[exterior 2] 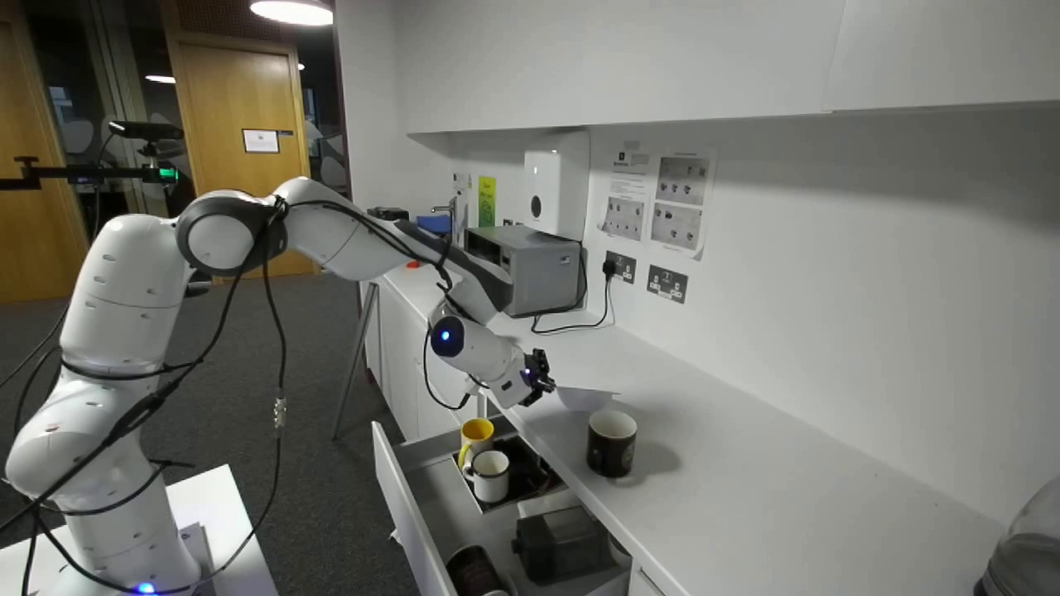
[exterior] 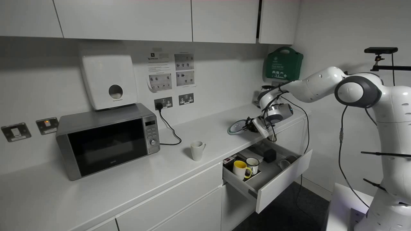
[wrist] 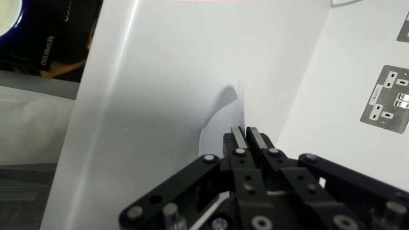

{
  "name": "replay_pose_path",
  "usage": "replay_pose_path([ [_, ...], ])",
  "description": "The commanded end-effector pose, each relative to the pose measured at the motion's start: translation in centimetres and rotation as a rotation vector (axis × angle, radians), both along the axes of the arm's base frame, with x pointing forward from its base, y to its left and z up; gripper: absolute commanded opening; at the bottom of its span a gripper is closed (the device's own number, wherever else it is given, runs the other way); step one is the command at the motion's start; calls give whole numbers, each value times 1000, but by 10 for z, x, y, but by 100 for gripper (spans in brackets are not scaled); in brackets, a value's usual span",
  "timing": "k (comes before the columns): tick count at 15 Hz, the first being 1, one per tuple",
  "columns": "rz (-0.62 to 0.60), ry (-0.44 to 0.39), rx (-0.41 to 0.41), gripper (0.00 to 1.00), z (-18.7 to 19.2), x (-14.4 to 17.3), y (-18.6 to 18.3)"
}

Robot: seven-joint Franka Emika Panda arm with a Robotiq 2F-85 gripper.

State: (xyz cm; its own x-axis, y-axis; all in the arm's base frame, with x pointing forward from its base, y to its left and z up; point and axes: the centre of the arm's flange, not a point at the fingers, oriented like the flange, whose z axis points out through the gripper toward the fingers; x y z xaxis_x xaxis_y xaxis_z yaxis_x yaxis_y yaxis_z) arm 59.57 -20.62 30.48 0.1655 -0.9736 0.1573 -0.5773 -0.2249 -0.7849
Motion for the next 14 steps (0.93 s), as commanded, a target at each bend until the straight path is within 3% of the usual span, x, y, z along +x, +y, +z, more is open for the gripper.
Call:
replay_pose_path([
  [1, 18, -42, 0, 1, 2, -9, -6],
  [14, 54, -149, 76, 1, -3, -77, -10],
])
